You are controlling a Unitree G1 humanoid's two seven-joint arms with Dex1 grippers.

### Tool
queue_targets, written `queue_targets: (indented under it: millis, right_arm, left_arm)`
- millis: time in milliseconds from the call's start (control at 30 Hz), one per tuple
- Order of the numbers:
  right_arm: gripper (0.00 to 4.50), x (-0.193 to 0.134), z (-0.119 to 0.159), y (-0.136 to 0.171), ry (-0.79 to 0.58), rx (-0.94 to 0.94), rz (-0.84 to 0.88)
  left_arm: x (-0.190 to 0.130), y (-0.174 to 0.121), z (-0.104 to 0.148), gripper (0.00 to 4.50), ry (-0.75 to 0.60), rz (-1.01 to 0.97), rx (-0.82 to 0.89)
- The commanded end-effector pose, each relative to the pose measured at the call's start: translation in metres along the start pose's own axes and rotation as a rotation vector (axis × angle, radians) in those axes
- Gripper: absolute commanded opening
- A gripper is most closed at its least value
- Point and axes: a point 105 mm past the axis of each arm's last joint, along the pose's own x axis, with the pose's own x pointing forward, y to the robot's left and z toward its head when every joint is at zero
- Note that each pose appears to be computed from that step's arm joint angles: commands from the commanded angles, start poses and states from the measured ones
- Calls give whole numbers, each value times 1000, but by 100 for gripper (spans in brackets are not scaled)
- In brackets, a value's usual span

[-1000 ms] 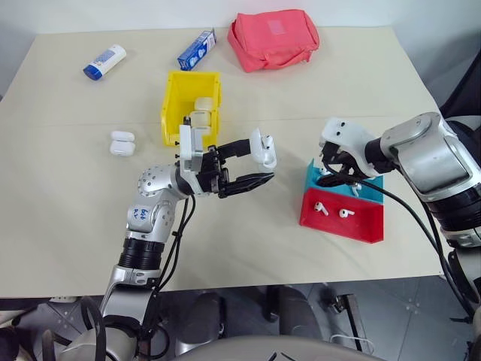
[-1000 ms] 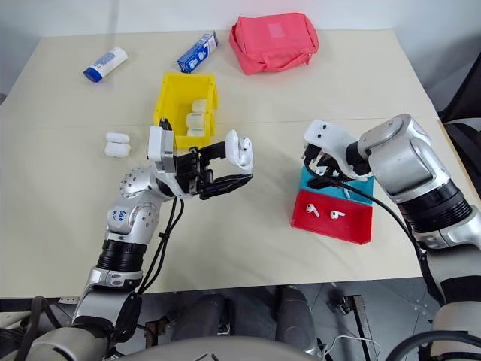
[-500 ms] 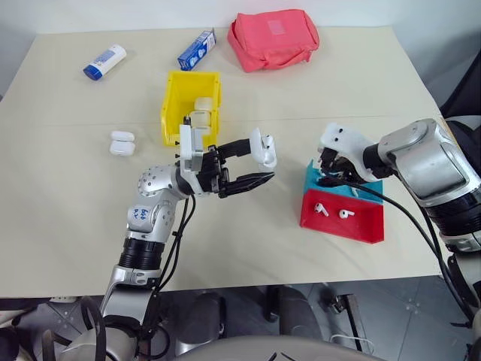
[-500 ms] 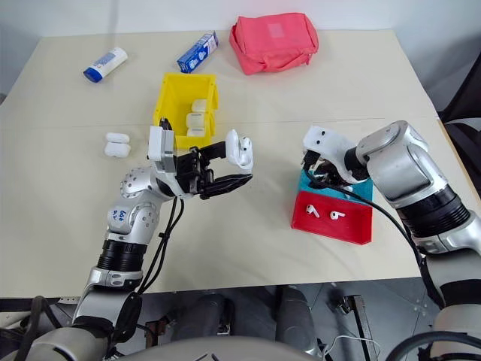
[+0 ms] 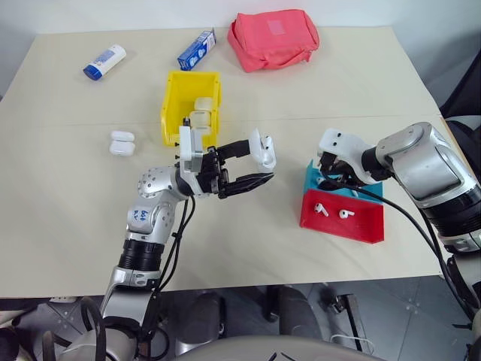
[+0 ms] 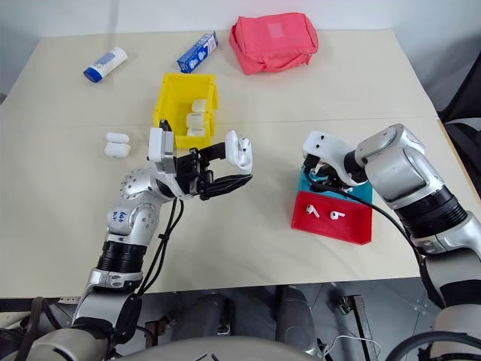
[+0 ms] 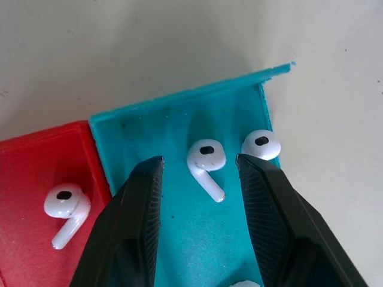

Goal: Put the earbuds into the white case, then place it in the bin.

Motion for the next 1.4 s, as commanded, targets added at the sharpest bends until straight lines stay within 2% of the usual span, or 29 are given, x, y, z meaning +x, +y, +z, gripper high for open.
queue_targets:
  millis: [33, 733, 833, 933, 1133, 1267, 1400]
  right_arm:
    - [201, -2, 3, -4, -5, -17, -14]
    - [201, 9, 2, -6, -3, -15, 7]
    - [145, 10, 0, -4, 6, -14, 17]
    - [51, 9, -1, -2, 9, -15, 28]
    - [49, 5, 0, -5, -2, -7, 9]
    - [49, -18, 12, -5, -112, -21, -12]
    - [49, -42, 12, 1, -211, -5, -14]
  left_arm:
    - [3, -4, 13, 276, -28, -23, 52]
    - [-1, -9, 13, 276, -20, -19, 49]
    - [-1, -8, 13, 276, -19, -18, 49]
    - [-1, -8, 13, 276, -18, -19, 50]
    - [0, -7, 13, 276, -15, -30, 47]
    - [0, -9, 12, 276, -2, -76, 27]
    - [-1, -10, 10, 276, 24, -128, 14]
